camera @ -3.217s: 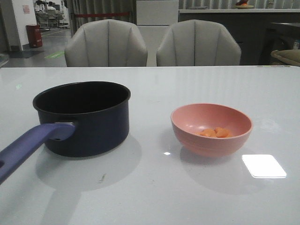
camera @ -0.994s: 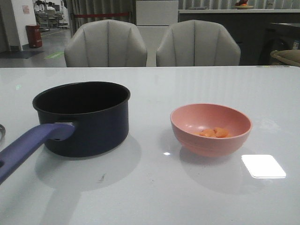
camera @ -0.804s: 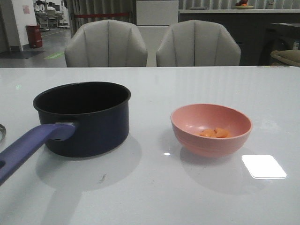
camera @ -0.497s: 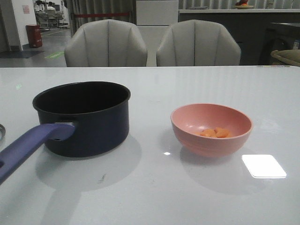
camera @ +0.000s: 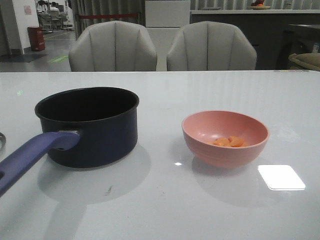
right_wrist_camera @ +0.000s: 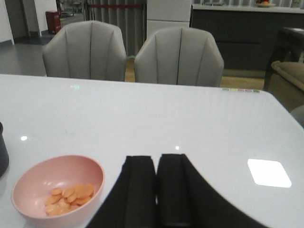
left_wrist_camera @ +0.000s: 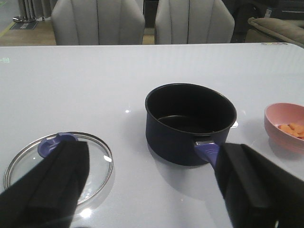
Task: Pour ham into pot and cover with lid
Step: 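Set the glass lid down on the table beside the pot, then grasp the rim of the pink bowl with the right gripper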
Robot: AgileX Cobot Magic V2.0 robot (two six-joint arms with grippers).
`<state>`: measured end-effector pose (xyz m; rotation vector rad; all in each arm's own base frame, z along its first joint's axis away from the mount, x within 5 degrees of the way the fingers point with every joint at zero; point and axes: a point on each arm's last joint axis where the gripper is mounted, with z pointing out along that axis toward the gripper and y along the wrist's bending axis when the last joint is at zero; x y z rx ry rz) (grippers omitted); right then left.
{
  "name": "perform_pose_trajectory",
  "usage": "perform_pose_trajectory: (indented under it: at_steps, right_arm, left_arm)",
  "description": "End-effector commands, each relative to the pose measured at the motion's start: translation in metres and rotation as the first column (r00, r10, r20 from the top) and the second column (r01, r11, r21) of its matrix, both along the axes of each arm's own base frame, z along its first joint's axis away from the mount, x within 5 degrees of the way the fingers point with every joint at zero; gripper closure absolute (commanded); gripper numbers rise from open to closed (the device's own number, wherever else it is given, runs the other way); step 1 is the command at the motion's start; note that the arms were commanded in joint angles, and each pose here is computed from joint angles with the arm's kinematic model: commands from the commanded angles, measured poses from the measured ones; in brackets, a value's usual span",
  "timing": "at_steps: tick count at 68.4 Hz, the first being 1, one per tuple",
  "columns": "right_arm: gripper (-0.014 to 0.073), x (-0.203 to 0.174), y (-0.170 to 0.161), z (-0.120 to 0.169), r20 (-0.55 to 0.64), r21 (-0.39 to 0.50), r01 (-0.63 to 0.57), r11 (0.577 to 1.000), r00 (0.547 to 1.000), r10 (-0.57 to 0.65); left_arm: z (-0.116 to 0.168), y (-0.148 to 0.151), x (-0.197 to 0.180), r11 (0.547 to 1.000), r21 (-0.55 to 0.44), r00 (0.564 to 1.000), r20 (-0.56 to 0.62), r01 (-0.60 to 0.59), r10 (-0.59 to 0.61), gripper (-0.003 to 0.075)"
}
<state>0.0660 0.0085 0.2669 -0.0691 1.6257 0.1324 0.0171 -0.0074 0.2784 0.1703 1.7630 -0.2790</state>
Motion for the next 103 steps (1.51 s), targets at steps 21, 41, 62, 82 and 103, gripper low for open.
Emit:
perform_pose_trajectory:
  at_steps: [21, 41, 62, 82, 103]
  right_arm:
    - [0.0258, 0.048, 0.007, 0.023, -0.204, 0.048, 0.006, 0.999, 0.979, 0.004]
    - [0.0111, 0.120, 0.039, 0.027, -0.417, 0.065, -0.082, 0.994, 0.903, 0.102]
    - [0.0111, 0.202, 0.070, -0.005, -0.664, 0.138, -0.049, 0.989, 0.737, 0.129]
    - [0.0111, 0.252, 0.084, -0.041, -0.751, 0.113, -0.036, 0.993, 0.652, 0.109]
    - [0.0424, 0.274, 0.089, -0.061, -0.782, 0.103, -0.030, 0.994, 0.615, 0.099]
  left_arm:
    - [0.014, 0.000, -0.001, 0.999, -0.038, 0.997, 0.083, 0.010, -0.007, 0.0148]
    - [0.014, 0.000, -0.001, 0.999, -0.038, 0.997, 0.083, 0.010, -0.007, 0.0148]
    - [0.014, 0.000, -0.001, 0.999, -0.038, 0.997, 0.083, 0.010, -0.007, 0.0148]
    - [0.014, 0.000, -0.001, 0.999, -0.038, 0.997, 0.083, 0.010, -0.007, 0.0148]
    - [0.014, 0.000, -0.001, 0.999, -0.038, 0.997, 0.083, 0.010, -0.007, 0.0148]
